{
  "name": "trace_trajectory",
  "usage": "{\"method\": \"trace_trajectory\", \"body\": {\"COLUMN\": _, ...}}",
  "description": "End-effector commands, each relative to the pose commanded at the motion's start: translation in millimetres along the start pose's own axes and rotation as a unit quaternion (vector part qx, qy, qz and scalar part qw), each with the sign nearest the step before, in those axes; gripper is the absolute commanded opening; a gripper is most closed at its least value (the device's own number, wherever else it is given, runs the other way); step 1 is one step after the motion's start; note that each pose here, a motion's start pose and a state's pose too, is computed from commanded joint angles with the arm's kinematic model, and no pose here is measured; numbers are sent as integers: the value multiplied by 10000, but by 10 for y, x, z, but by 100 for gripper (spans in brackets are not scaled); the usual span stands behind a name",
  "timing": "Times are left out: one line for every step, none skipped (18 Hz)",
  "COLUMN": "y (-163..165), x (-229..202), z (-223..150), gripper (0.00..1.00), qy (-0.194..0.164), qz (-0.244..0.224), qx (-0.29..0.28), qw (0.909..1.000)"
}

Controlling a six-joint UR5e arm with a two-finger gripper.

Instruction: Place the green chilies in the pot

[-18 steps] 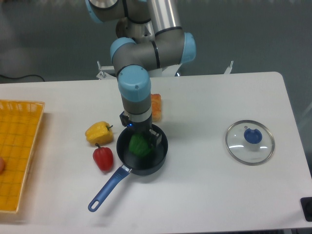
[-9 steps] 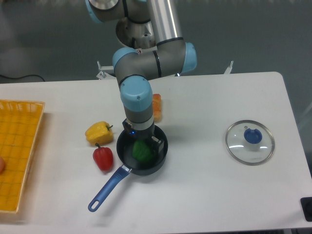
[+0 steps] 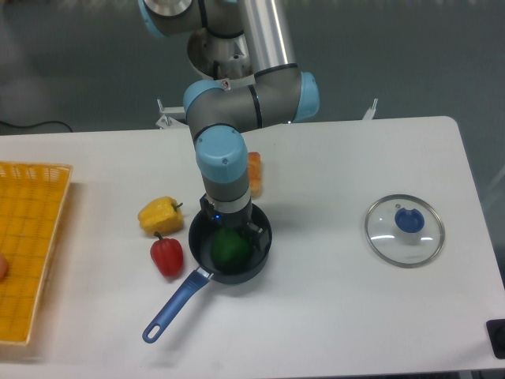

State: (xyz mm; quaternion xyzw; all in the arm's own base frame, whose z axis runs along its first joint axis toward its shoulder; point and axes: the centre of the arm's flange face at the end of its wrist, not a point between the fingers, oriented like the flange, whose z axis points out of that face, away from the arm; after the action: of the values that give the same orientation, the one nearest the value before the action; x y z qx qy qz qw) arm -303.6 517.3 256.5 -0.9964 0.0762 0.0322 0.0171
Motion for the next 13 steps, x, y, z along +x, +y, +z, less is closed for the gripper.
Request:
{"method": "trace_trajectory", "body": {"y": -1, "x": -16, "z": -25, "gripper": 100, "qy": -12, "qz": 0, "qx": 9, "qw": 10000}}
{"method": "trace_trajectory", "body": {"y": -11, "x": -17, "z": -36, "gripper": 100, "qy": -23, "qz": 15, "qx": 8, "qw": 10000}}
{"method": "trace_trajectory", "body": {"y": -10, "x": -21, "z": -50, "gripper": 100, "qy": -38, "qz": 15, "qx": 1, "qw": 10000}}
{"method": "trace_trajectory", "body": {"y": -10, "x": -37, "z": -79, "gripper": 100, "qy": -72, "qz": 37, "qx": -31, "qw": 10000}}
{"method": "trace_trajectory", "body": {"y": -8, "x": -71, "z": -133, "gripper": 100, "qy": -174, "qz": 43, "qx": -87, "qw": 9998}}
{"method": "trace_trajectory", "body": {"y": 3, "x": -96, "z": -140, "gripper": 100, "qy": -215, "qz": 43, "qx": -153, "qw": 9996}}
{"method": "trace_trajectory", "body": {"y": -7, "x": -125, "z": -186, "gripper": 100, "qy": -252, "qz": 41, "qx": -126, "qw": 9996}}
{"method": "trace_trajectory", "body": {"y": -19, "x": -159, "z": -230, "gripper": 100, "qy": -293, "qz": 24, "qx": -105, "qw": 9995}}
{"method": "trace_trajectory", "body": {"y": -17, "x": -200, "z": -265, "gripper": 100, "qy": -313, "qz": 0, "qx": -82, "qw": 9995}}
{"method": "trace_trajectory", "body": {"y": -18, "x": -219, "z": -287, "gripper": 100, "qy": -306, "qz": -8, "qx": -98, "qw": 9995}}
{"method": "trace_trajectory", "body": {"y": -1, "x": -258, "z": -310, "gripper": 100, "qy": -283, "qz": -29, "qx": -120, "qw": 9995}}
{"method": "trace_trajectory", "body": {"y": 27, "x": -314, "z": -351, "gripper": 100, "qy": -259, "qz": -73, "qx": -143, "qw": 9995}}
{"method": "trace_trajectory", "body": {"y": 60, "x": -375, "z": -426, "gripper": 100, "qy": -250, "qz": -127, "qx": -136, "qw": 9995}}
